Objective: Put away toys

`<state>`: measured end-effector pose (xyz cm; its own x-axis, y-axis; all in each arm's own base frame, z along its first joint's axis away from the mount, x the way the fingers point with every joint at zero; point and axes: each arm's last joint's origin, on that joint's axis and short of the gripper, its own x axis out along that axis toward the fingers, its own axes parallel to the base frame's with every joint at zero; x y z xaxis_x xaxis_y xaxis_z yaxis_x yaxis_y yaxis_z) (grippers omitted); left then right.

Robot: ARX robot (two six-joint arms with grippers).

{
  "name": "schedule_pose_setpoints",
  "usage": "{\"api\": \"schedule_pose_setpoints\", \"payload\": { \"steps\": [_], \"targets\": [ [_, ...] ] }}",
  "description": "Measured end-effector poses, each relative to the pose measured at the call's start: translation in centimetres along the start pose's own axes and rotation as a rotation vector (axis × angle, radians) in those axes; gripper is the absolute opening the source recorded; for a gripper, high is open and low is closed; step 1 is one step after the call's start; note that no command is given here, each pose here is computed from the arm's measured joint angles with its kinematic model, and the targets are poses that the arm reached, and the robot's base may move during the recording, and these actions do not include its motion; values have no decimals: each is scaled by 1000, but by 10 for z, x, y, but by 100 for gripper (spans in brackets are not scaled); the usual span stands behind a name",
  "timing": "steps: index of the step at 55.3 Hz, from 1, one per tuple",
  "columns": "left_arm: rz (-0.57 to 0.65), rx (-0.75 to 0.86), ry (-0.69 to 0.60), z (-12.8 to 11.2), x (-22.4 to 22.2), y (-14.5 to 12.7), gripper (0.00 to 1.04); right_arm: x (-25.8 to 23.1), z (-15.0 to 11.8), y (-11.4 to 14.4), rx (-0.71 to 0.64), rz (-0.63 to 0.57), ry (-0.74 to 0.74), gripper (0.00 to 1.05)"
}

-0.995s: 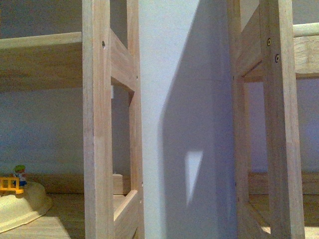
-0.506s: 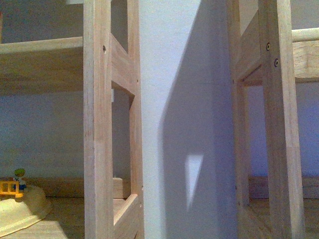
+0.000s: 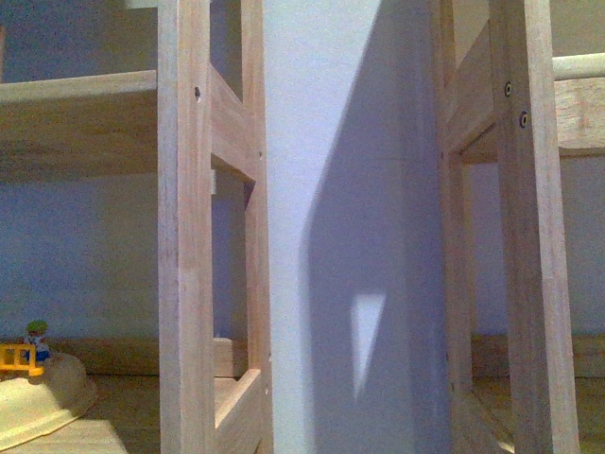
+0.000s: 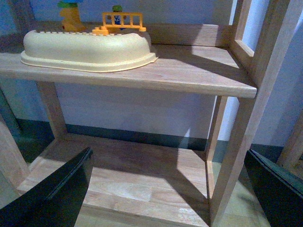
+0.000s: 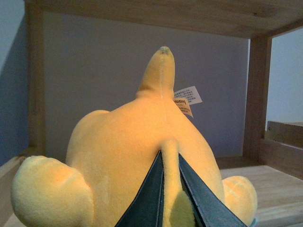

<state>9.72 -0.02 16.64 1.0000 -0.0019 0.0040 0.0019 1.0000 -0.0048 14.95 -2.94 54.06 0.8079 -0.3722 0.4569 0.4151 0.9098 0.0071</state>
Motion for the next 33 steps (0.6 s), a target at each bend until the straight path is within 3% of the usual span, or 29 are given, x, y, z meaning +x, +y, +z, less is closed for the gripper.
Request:
{"api": "schedule_pose_setpoints", "payload": {
  "steps": [12, 22, 33],
  "targets": [
    [0, 0, 0, 0, 0, 0, 98, 46, -15, 28, 54, 55, 44, 6],
    [0, 0, 0, 0, 0, 0, 98, 86, -30, 65, 131, 129, 60, 6],
    [0, 0, 0, 0, 0, 0, 98, 113, -47, 86, 140, 130, 79, 6]
  ]
}}
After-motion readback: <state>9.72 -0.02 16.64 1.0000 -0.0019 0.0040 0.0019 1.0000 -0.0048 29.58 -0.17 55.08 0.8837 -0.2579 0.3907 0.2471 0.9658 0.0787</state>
